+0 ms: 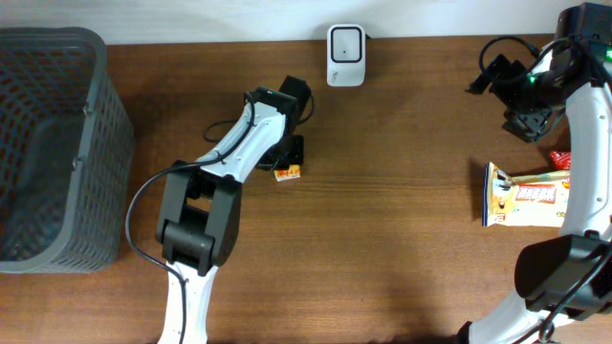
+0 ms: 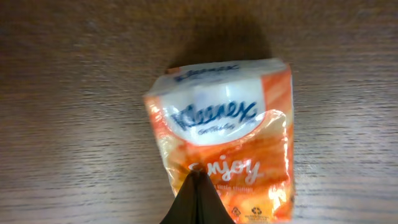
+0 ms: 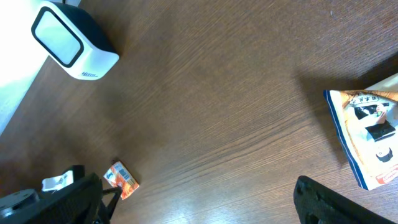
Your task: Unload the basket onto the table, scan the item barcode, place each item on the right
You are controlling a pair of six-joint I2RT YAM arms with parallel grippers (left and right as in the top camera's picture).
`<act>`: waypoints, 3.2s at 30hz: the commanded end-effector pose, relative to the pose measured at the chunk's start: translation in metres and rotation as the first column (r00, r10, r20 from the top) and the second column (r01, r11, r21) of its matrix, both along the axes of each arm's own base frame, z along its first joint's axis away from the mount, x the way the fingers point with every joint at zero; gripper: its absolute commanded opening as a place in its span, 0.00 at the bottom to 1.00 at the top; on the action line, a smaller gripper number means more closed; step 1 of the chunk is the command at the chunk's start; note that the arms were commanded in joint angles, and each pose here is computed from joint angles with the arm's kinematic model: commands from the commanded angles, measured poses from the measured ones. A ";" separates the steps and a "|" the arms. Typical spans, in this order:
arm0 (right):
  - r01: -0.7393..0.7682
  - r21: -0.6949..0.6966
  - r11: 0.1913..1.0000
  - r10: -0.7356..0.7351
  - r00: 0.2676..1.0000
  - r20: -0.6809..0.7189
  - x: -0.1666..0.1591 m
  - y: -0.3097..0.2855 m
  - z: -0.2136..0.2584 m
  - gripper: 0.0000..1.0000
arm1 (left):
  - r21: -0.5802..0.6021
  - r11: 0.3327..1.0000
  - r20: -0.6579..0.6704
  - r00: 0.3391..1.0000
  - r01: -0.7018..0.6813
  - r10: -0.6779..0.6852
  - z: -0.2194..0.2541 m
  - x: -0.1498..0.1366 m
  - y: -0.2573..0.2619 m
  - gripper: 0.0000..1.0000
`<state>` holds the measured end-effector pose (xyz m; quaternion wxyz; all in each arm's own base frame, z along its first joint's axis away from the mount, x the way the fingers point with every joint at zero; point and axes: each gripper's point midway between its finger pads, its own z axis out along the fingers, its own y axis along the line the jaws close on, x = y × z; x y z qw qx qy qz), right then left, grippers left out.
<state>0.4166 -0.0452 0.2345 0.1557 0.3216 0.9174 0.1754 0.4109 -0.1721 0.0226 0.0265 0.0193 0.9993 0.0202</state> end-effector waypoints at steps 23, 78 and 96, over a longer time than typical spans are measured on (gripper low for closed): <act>-0.010 0.004 1.000 0.010 1.000 0.013 0.000 0.004 0.005 0.98 | 0.019 0.995 0.099 0.991 -0.095 0.092 0.002 0.007 0.014 0.00; -0.010 0.003 1.000 0.010 1.000 0.013 0.000 0.004 0.005 0.98 | -0.124 0.990 0.105 0.992 -0.062 0.075 -0.001 0.016 -0.010 0.00; -0.010 0.003 1.000 0.010 1.000 0.013 0.000 0.004 0.005 0.98 | -0.018 0.996 0.123 0.989 -0.083 0.085 -0.027 0.009 0.013 0.00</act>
